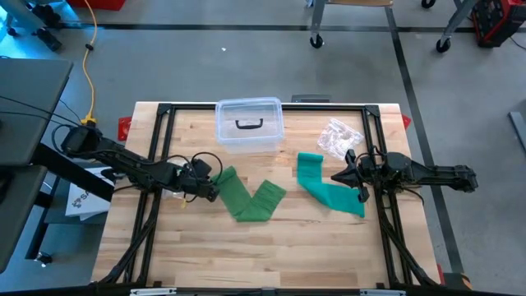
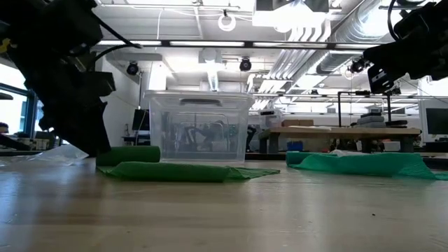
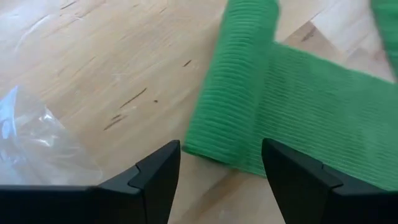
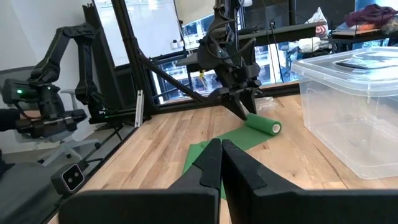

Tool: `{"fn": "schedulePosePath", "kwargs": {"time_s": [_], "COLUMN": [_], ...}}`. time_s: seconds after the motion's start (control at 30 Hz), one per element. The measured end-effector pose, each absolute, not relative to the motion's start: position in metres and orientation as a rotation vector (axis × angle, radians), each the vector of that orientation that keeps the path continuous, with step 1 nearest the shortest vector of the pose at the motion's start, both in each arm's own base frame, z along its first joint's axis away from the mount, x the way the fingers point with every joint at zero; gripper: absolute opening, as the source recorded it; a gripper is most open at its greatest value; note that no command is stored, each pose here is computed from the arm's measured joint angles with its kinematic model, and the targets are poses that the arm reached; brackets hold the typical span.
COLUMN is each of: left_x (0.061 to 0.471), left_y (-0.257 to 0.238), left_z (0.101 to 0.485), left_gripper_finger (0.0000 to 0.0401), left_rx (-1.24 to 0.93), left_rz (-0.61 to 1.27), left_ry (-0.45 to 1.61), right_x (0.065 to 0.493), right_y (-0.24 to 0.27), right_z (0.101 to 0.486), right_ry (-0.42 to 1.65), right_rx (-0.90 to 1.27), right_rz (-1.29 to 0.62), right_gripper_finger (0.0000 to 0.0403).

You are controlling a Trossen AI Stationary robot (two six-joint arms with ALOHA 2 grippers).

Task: Roll bandage
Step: Roll the green bandage

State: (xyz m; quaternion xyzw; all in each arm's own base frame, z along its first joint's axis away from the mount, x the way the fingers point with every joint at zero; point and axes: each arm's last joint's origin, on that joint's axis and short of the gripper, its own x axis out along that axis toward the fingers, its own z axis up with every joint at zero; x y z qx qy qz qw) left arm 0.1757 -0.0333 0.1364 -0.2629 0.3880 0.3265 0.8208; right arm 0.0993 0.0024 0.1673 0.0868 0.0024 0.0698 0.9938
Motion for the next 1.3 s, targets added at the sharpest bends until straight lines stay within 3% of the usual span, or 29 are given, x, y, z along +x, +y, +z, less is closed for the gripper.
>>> {"fn": "schedulePosePath", "kwargs": {"time_s": [0.33, 0.73, 1.3], "left_x": [0.17, 0.163, 0.169], "left_y": [-0.041, -0.033, -0.034], "left_z": [0.141, 0.115, 0.122], "left_gripper_finger": [0.0222, 0.0202, 0.0154], "left_rx": [-0.812, -1.034, -1.096], "left_rz": [0.774, 0.777, 0.801], "left_ry": [0.743, 0.502, 0.422], "right_x": [0.099, 0.099, 0.099], "right_y": [0.002, 0.002, 0.002], "right_z": [0.167, 0.167, 0.167], "right_ry": [0.005, 0.004, 0.005], "right_rx": [0.174, 0.174, 0.174], "right_rz": [0.14, 0.14, 0.14], "right_gripper_finger": [0.0, 0.0, 0.0]}}
